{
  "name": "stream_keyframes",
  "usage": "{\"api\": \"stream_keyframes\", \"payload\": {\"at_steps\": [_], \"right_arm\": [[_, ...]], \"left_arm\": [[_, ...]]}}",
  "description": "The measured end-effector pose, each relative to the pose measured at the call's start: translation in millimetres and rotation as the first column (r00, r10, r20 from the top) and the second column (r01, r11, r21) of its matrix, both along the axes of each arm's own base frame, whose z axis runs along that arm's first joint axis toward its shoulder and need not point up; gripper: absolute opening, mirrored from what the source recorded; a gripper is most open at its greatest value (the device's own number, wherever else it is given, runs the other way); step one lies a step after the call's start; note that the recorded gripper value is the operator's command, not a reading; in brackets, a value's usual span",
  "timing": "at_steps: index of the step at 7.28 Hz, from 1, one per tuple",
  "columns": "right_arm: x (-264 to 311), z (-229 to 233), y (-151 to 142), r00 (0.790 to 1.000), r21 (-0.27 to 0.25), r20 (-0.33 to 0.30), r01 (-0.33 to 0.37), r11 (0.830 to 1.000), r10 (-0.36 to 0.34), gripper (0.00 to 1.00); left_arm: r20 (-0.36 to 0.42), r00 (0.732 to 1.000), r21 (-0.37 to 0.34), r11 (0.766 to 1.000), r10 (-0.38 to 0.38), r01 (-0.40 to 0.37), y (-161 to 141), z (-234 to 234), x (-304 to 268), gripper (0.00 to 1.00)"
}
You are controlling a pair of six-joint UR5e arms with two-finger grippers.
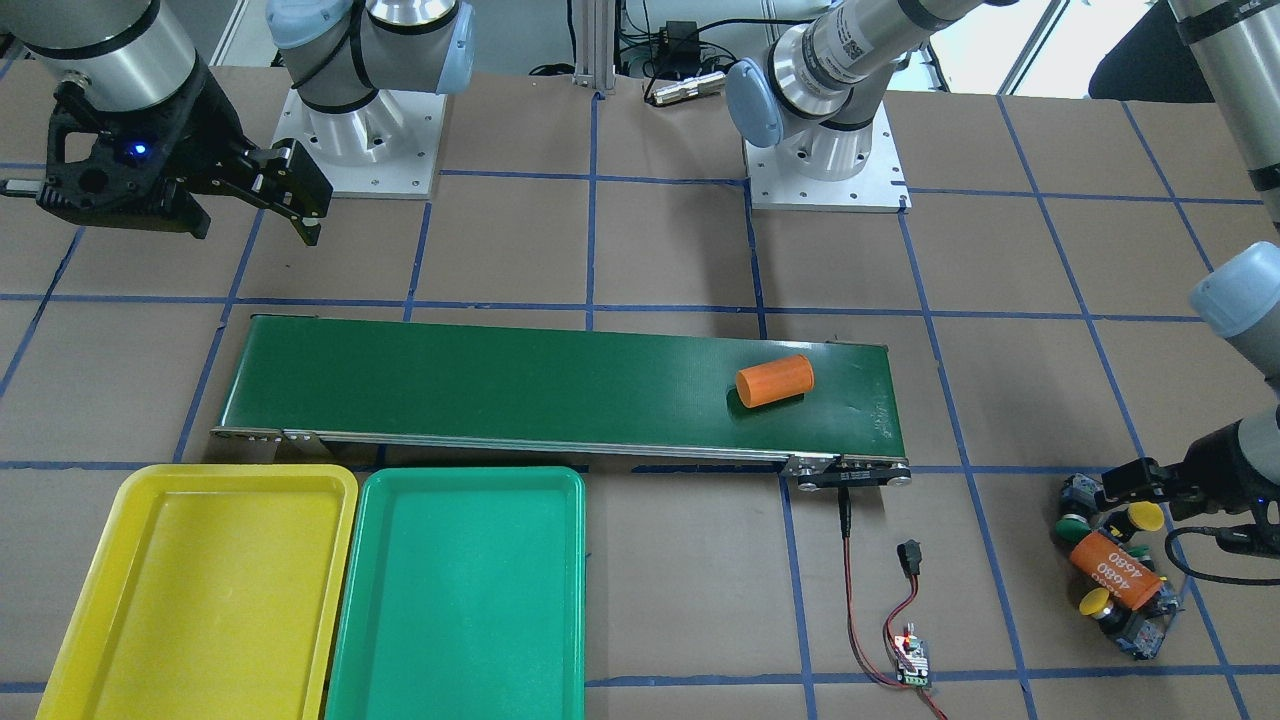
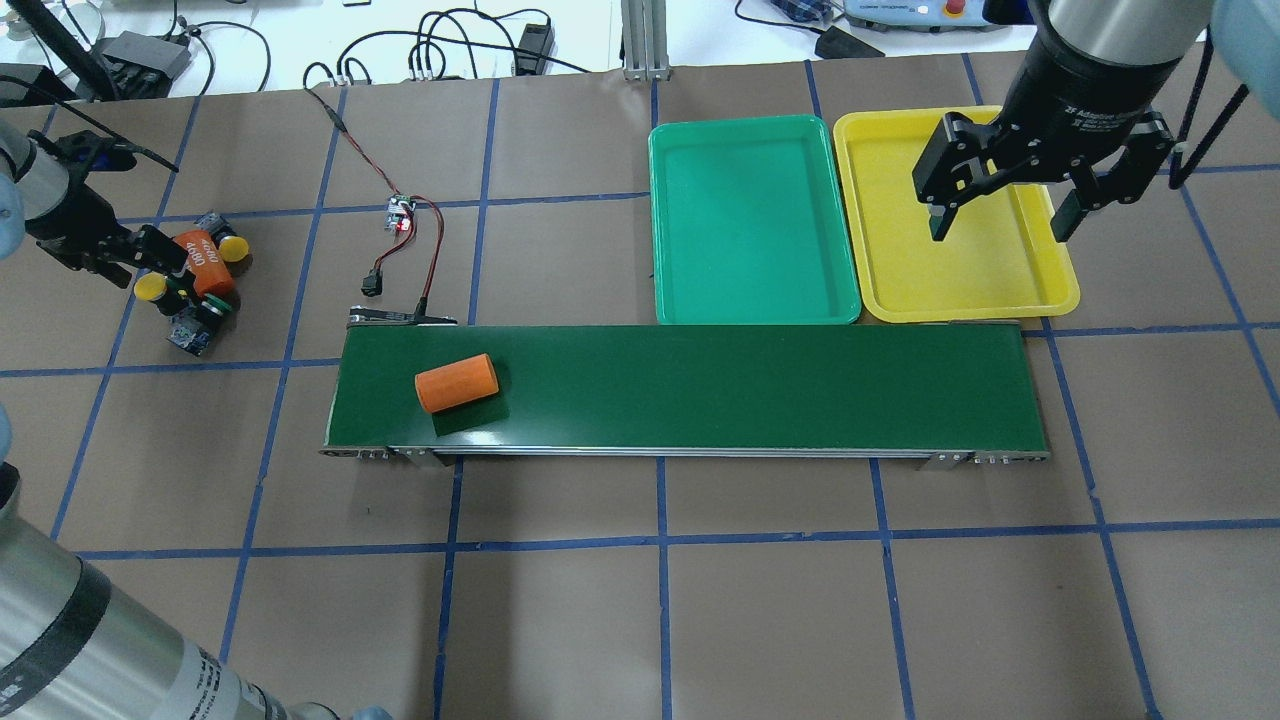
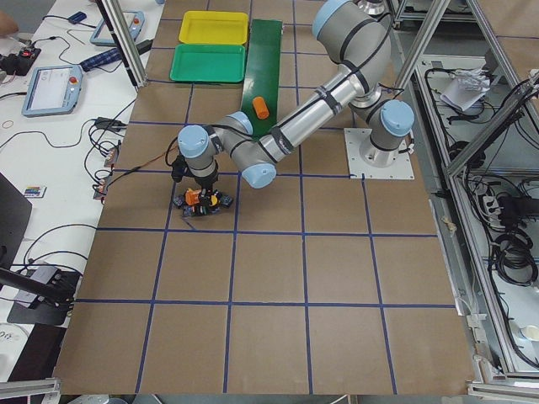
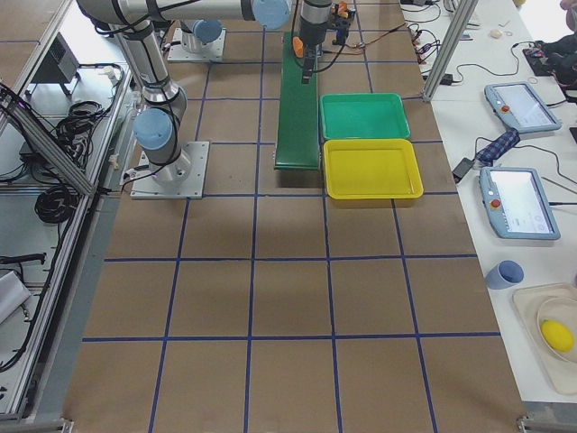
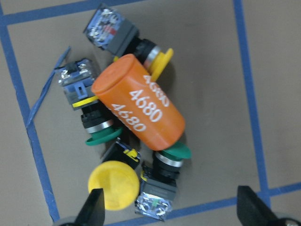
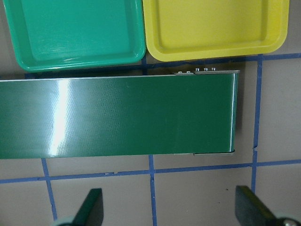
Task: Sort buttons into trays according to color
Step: 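Return the left gripper to the pile and grasp a yellow button switch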
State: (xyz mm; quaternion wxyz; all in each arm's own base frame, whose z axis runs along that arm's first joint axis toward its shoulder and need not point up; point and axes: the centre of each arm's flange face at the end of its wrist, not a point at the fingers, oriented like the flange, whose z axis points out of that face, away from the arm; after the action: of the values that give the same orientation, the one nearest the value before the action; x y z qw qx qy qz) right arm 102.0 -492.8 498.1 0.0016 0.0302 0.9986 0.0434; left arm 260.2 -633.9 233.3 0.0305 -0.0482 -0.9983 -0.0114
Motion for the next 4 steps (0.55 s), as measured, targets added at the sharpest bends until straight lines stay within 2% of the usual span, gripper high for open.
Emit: {"api": "stream_keyframes", "payload": {"at_steps": [2,3,4], "right_arm": [[0.0,0.4,0.0,1.000,-0.001,0.000,0.000,1.000,0.000,1.00],[-0.1,0.9,0.2,1.000,-0.002,-0.001,0.000,1.000,0.000,1.00],[-0.1,1.1,0.2,1.000,-0.002,-0.001,0.000,1.000,0.000,1.00]], "left_arm": [[-0.002,1.000,0.014,1.000,0.022,-0.022,2.7,-11.9,13.1,1.00],[-0.008,0.999,0.018,0.999,0.037,-0.037,1.7,-17.6,14.5,0.77],[-0.013,0.998,0.022,0.998,0.057,-0.057,0.9,-22.0,14.7,0.45]]}}
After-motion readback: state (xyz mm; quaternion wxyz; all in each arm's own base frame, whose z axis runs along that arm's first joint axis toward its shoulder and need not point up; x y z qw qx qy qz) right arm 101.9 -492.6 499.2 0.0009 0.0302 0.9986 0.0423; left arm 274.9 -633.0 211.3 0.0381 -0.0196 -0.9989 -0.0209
